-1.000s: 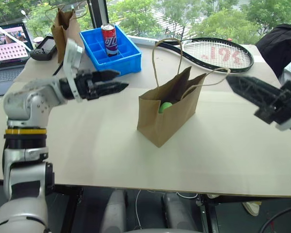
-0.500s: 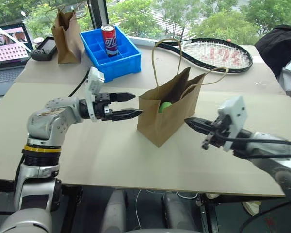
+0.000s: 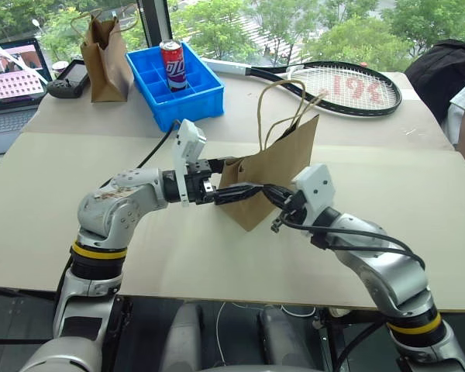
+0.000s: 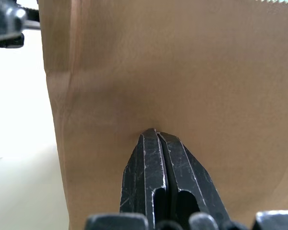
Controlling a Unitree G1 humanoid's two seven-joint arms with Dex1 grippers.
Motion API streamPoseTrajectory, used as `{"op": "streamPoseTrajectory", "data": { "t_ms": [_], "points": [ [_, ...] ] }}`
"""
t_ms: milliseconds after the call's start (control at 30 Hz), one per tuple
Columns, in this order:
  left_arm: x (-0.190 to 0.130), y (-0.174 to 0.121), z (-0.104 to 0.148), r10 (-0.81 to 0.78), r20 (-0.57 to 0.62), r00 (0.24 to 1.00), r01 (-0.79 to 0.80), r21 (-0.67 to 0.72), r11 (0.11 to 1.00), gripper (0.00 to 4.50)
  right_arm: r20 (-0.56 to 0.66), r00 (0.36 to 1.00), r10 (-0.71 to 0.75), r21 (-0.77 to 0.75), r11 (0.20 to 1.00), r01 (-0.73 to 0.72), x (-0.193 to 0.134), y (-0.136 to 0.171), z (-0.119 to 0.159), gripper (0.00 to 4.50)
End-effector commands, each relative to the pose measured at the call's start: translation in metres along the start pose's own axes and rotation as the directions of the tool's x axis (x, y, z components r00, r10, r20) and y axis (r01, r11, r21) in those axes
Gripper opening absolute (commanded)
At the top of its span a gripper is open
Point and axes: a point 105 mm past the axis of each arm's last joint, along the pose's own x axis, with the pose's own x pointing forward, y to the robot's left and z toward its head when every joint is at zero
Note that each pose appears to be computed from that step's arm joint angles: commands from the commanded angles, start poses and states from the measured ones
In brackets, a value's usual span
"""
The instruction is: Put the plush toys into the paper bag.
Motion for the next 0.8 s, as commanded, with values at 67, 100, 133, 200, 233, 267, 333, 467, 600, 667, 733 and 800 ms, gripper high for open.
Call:
{"op": "streamPoseTrajectory", "data": {
  "t_ms": [67,100,133,200,233,267,333,467,600,667,733,800],
  "points": [
    [0.005,0.004,0.008,0.054,0.029,0.998,-0.055,0.03,0.998,3.98,0.049,0.999,0.003,-0.022,1.0,-0.002,0.002,0.003,0.01,0.0],
    [0.005,0.006,0.005,0.058,0.018,0.998,-0.058,0.033,0.998,3.83,0.051,0.999,0.002,-0.018,1.0,-0.001,0.002,0.004,0.011,0.0],
    [0.005,0.006,0.003,0.058,0.009,0.998,-0.059,0.036,0.998,3.41,0.053,0.999,0.001,-0.014,1.0,0.0,0.002,0.004,0.011,0.0],
    [0.006,0.009,-0.002,0.073,0.0,0.997,-0.073,0.038,0.997,2.67,0.05,0.999,-0.001,-0.011,1.0,0.002,0.001,0.004,0.011,0.0],
    [0.006,0.01,-0.004,0.074,-0.009,0.997,-0.073,0.044,0.996,2.3,0.048,0.999,-0.006,-0.008,1.0,0.006,0.0,0.003,0.01,0.0],
    [0.005,0.012,-0.006,0.075,-0.021,0.997,-0.074,0.059,0.996,1.83,0.044,0.999,-0.01,-0.005,1.0,0.01,-0.002,0.001,0.009,0.0],
    [0.005,0.016,-0.005,0.075,-0.023,0.997,-0.073,0.074,0.995,1.1,0.028,1.0,-0.009,0.005,1.0,0.009,-0.011,-0.002,0.006,0.0],
    [0.001,0.024,0.005,0.026,-0.026,0.999,-0.022,0.144,0.989,0.09,-0.015,0.999,-0.03,0.049,0.998,0.031,-0.036,-0.016,-0.002,0.0],
    [-0.008,0.025,0.021,-0.114,-0.059,0.992,0.126,0.259,0.958,0.09,-0.146,0.989,-0.034,0.041,0.998,0.04,-0.066,-0.029,-0.02,0.0],
    [-0.014,0.022,0.029,-0.209,-0.083,0.974,0.224,0.286,0.932,0.09,-0.22,0.974,-0.052,0.024,0.998,0.059,-0.083,-0.036,-0.032,0.0],
    [-0.02,0.017,0.034,-0.302,-0.106,0.947,0.32,0.295,0.901,0.09,-0.28,0.957,-0.074,0.002,0.997,0.078,-0.096,-0.044,-0.041,0.0],
    [-0.025,0.015,0.034,-0.361,-0.135,0.923,0.385,0.277,0.881,0.09,-0.309,0.945,-0.109,-0.001,0.993,0.115,-0.107,-0.052,-0.046,0.0]
  ]
}}
